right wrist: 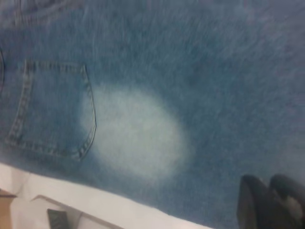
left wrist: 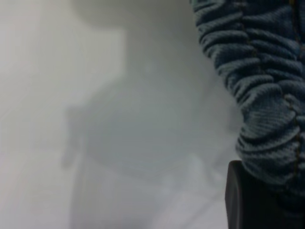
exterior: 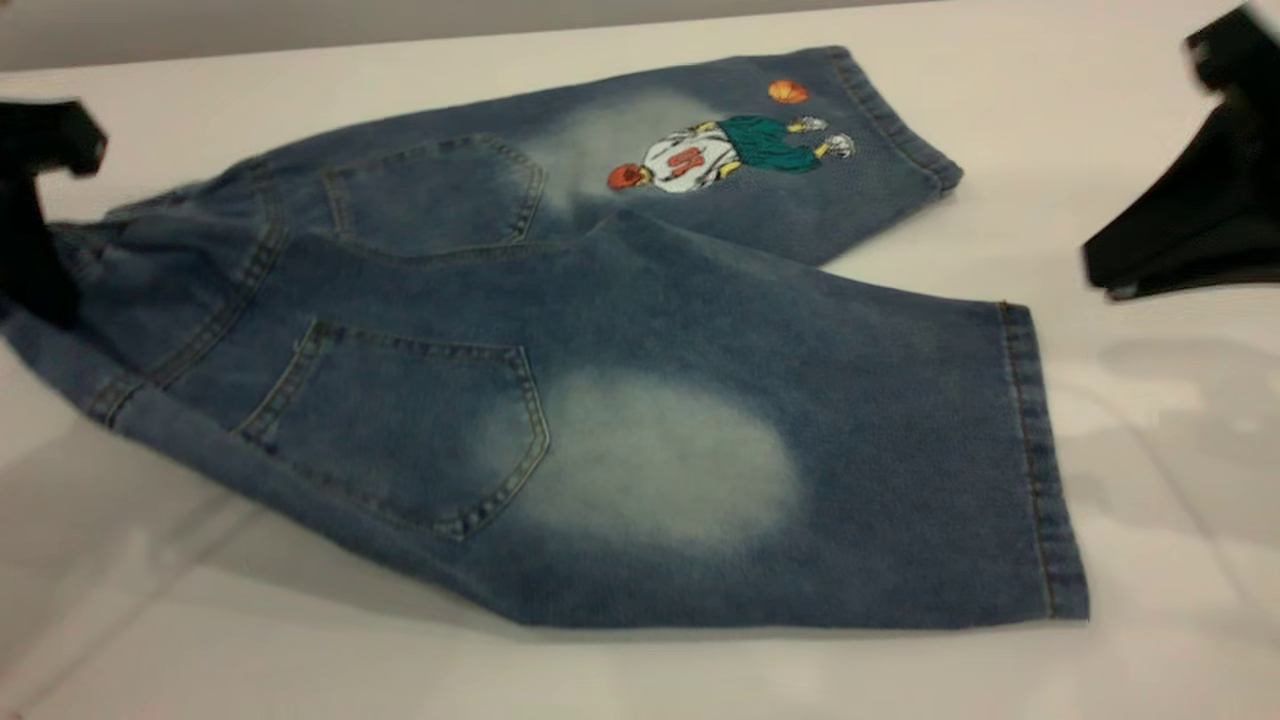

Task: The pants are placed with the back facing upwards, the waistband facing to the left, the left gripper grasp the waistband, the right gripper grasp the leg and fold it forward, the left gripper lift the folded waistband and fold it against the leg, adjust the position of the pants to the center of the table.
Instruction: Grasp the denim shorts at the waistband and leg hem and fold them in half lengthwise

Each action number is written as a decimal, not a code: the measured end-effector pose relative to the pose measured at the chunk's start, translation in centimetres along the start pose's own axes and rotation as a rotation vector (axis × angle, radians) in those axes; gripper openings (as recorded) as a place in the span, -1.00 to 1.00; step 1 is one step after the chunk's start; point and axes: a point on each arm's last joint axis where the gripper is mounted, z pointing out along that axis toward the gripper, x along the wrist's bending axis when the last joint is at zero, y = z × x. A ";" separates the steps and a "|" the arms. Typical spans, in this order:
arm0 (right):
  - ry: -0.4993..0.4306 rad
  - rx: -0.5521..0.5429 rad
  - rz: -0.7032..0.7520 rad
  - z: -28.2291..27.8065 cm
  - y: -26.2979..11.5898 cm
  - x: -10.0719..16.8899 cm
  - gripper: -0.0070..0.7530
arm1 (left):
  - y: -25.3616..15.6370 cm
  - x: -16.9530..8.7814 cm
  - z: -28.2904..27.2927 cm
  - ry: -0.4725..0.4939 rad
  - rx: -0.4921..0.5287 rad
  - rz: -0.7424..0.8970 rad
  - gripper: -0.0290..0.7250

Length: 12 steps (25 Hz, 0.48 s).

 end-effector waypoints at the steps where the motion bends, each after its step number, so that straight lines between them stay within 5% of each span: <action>1: -0.002 -0.002 0.000 -0.2 0.0 0.2 -0.95 | -0.4 0.1 0.1 -0.001 -0.014 -0.002 -0.50; 8: -0.058 0.107 -0.003 2.5 -1.9 -1.2 -0.91 | -0.8 0.2 0.6 -0.002 -0.041 -0.003 -0.50; 12: -0.102 0.189 -0.023 4.7 -2.9 -1.8 -0.69 | -0.8 0.2 0.6 -0.002 -0.049 -0.003 -0.50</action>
